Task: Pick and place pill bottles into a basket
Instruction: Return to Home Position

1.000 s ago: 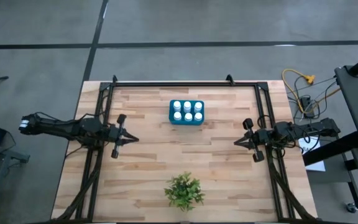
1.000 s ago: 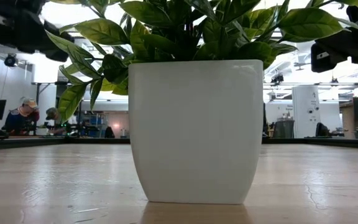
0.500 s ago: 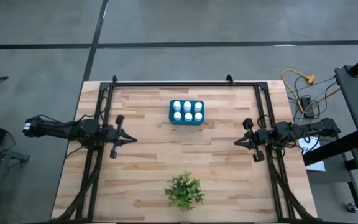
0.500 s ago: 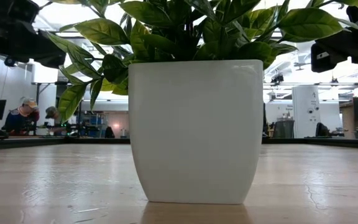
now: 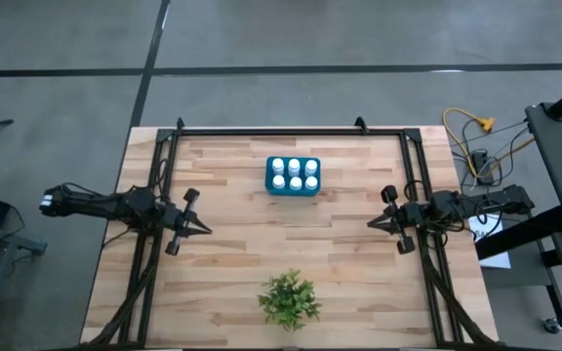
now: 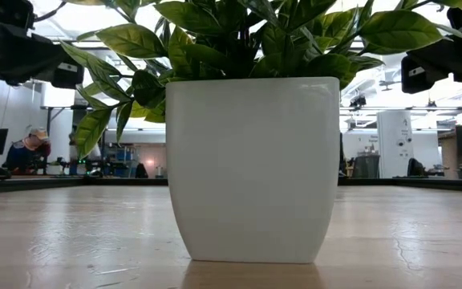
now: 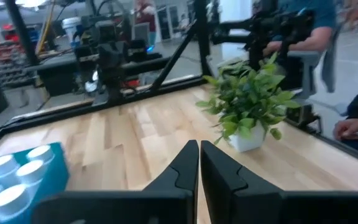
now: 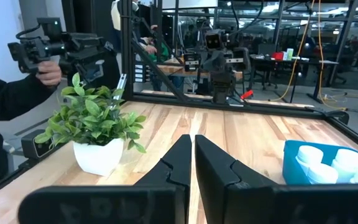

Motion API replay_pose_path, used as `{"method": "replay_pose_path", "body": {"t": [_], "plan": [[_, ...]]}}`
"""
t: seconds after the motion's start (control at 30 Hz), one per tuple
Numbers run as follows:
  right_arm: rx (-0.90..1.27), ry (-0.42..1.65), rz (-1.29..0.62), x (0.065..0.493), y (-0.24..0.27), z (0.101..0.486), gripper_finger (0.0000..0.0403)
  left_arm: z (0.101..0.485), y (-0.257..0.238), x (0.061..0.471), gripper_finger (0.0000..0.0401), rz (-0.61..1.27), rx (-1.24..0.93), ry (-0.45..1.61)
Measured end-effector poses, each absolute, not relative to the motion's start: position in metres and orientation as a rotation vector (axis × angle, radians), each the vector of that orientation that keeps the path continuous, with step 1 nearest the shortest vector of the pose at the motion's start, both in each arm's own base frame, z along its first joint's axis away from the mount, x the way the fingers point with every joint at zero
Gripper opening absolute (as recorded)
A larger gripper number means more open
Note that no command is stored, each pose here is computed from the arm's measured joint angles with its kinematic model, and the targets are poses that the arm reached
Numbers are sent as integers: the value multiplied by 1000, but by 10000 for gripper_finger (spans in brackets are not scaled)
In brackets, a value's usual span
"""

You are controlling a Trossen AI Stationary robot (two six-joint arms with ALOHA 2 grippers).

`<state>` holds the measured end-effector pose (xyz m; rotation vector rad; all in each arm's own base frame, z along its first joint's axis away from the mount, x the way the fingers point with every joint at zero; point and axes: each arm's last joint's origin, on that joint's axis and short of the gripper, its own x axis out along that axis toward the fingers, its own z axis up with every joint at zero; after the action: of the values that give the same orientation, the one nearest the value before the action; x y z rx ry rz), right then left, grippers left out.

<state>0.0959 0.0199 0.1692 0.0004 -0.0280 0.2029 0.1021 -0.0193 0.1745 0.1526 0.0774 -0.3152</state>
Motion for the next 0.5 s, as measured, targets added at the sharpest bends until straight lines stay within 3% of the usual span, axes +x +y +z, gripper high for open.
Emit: {"method": "replay_pose_path", "body": {"t": [0.5], "plan": [[1,-28,203,96,20,169,12,159,-20,104,0,-341,107,77]]}}
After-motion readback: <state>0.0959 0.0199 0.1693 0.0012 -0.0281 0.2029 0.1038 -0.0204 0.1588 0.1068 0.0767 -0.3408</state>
